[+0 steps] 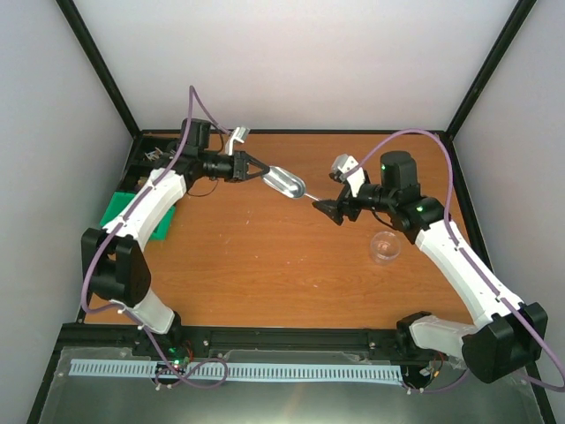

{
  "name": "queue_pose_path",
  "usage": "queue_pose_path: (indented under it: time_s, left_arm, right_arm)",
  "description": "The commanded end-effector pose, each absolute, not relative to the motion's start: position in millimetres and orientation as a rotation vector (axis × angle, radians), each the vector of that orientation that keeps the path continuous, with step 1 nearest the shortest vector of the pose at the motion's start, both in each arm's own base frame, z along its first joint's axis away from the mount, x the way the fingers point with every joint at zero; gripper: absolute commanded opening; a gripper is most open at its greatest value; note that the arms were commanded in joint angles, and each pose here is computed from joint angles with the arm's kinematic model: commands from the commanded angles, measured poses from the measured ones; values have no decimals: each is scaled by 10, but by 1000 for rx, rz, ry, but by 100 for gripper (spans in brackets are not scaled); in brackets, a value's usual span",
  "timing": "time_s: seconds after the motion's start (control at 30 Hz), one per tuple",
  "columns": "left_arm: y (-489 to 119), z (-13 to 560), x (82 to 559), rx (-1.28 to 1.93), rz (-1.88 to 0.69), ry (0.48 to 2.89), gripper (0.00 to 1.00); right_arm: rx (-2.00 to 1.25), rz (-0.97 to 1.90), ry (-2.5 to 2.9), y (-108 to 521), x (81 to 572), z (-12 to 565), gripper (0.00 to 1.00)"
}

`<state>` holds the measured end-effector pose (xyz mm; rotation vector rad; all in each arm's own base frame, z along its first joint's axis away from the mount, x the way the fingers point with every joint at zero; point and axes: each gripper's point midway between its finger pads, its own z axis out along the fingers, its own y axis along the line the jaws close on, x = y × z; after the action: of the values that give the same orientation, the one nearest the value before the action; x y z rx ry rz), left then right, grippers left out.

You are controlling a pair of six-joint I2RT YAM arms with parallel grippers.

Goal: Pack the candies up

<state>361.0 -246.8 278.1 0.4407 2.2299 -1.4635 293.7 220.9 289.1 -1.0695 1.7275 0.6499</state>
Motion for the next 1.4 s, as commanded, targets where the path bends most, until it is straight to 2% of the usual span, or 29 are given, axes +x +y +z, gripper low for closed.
queue_pose_path:
  time_s: [0.0,0.13,0.43,0.57,0.87,1.23,1.37]
  left_arm:
    - [-2494,3112,3489,456,-1581,2123,1]
    - [-2492,3171,3446,439,-1610,2103,1]
    - [-2497,3221,3378,440,-1656,2077,1]
    - [-2503,3226,3358,443,-1678,2066,1]
    - [-2510,3174,3345,436,-1704,2068,1]
    - [-2524,3201,3307,441,-1756,2045,1]
    - [-2530,3158,3322,435,-1765,2052,1]
  right_arm:
    - [-1159,637,1679,2366,2866,2914,90]
    - [-1198,633,1671,2470,2838,2873,81]
    - [-1227,613,1656,2576,2850,2858,50]
    - [-1220,621,1647,2582,2843,2890,39]
    - [-1189,623,1638,2574,2856,2982,34]
    - [-1188,640,1622,2591,2844,3062,21]
    - [-1187,650,1618,2592,2827,3091,20]
